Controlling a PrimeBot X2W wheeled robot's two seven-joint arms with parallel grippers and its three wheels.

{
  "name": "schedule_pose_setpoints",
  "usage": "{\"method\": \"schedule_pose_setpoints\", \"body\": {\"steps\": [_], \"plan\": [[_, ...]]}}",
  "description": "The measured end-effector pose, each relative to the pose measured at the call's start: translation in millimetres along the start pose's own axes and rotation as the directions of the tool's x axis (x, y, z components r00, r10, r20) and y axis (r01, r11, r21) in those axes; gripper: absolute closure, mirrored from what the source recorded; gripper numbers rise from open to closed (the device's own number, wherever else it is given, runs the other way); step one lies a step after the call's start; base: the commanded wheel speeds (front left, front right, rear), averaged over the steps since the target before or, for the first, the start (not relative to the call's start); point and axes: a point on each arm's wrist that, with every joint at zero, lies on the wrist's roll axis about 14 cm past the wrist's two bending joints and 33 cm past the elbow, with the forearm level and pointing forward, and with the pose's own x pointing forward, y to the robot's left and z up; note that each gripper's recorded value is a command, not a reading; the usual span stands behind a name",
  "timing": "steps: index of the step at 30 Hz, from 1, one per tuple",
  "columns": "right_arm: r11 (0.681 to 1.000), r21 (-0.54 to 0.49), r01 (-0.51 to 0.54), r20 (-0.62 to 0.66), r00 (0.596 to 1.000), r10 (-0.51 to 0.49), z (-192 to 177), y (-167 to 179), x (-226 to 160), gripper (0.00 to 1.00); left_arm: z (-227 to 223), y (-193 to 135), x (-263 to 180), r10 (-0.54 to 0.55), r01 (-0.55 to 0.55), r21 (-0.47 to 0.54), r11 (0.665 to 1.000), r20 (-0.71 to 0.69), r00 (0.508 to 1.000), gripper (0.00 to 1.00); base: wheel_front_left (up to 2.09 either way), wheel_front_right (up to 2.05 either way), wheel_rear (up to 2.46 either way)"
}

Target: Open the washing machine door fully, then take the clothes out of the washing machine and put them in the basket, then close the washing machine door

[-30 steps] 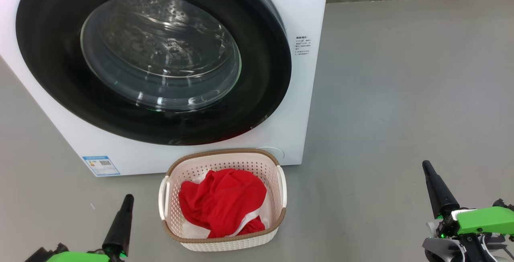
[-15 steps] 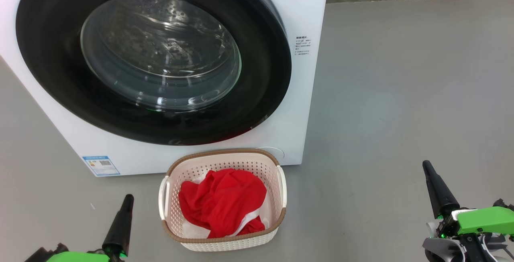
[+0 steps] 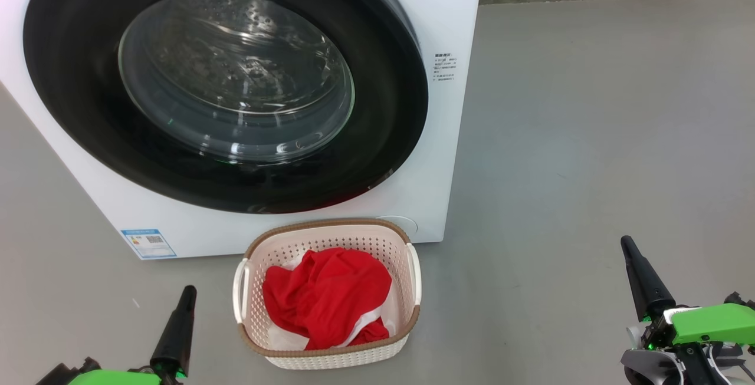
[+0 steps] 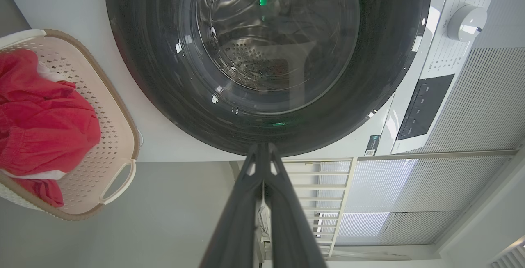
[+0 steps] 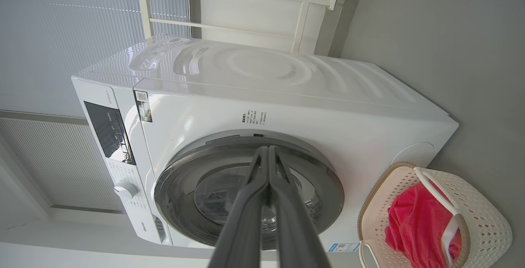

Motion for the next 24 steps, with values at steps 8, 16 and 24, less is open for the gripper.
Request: {"method": "schedule_pose_setpoints", "body": {"steps": [8, 16, 24], "plan": [[1.0, 0.0, 0.0, 0.001, 1.0, 0.0, 0.4, 0.0, 0.0, 1.0, 0.1, 0.0, 0.0, 0.0, 0.0, 0.0, 1.0, 0.0, 1.0, 1.0, 0.0, 0.0, 0.0], [1.0, 0.0, 0.0, 0.002, 1.0, 0.0, 0.6, 0.0, 0.0, 1.0, 0.1, 0.0, 0.0, 0.0, 0.0, 0.0, 1.0, 0.0, 1.0, 1.0, 0.0, 0.0, 0.0], [1.0, -0.001, 0.0, 0.003, 1.0, 0.0, 0.8, 0.0, -0.1, 1.0, 0.1, 0.0, 0.0, 0.0, 0.0, 0.0, 1.0, 0.0, 1.0, 1.0, 0.0, 0.0, 0.0]]}}
